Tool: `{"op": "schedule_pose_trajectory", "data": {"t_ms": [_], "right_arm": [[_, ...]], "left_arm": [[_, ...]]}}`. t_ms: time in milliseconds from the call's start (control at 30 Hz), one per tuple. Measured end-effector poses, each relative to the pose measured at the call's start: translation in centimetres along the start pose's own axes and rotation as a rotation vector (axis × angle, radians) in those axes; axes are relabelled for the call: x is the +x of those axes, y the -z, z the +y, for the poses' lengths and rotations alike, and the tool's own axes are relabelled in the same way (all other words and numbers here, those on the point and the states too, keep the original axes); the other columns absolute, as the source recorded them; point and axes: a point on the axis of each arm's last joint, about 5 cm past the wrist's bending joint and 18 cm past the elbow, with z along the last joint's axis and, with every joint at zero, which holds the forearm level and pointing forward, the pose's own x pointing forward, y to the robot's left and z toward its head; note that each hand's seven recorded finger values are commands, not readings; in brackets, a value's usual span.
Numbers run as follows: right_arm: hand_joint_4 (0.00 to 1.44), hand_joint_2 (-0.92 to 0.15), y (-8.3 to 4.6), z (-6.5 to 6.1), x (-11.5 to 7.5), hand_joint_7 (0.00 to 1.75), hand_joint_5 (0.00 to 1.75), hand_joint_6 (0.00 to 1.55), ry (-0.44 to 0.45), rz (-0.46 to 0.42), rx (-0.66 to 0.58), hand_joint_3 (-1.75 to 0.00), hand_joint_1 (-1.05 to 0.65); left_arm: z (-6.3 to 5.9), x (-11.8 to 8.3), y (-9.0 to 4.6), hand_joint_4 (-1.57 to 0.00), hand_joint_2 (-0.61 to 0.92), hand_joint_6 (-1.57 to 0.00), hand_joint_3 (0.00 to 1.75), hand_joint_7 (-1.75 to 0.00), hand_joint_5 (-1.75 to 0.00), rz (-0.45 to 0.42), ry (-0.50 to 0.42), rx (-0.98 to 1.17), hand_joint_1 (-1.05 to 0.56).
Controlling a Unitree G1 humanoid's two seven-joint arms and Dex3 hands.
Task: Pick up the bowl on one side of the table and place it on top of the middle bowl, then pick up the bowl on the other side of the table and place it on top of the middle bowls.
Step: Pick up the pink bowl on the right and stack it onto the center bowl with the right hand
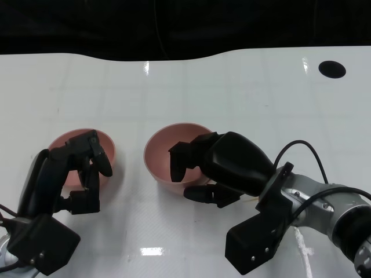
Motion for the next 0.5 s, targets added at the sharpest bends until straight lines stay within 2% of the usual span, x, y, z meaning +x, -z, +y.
{"op": "schedule_pose_trajectory", "data": {"t_ms": [500], "right_arm": [[0.92, -0.76, 0.24, -0.1, -0.06, 1.75, 1.75, 0.59, -0.009, 0.015, 0.002, -1.03, -0.31]], "left_arm": [[0.0, 0.0, 0.0, -1.06, 0.34, -0.77, 1.69, -1.75, -1.75, 0.0, 0.001, 0.001, -0.15]]}}
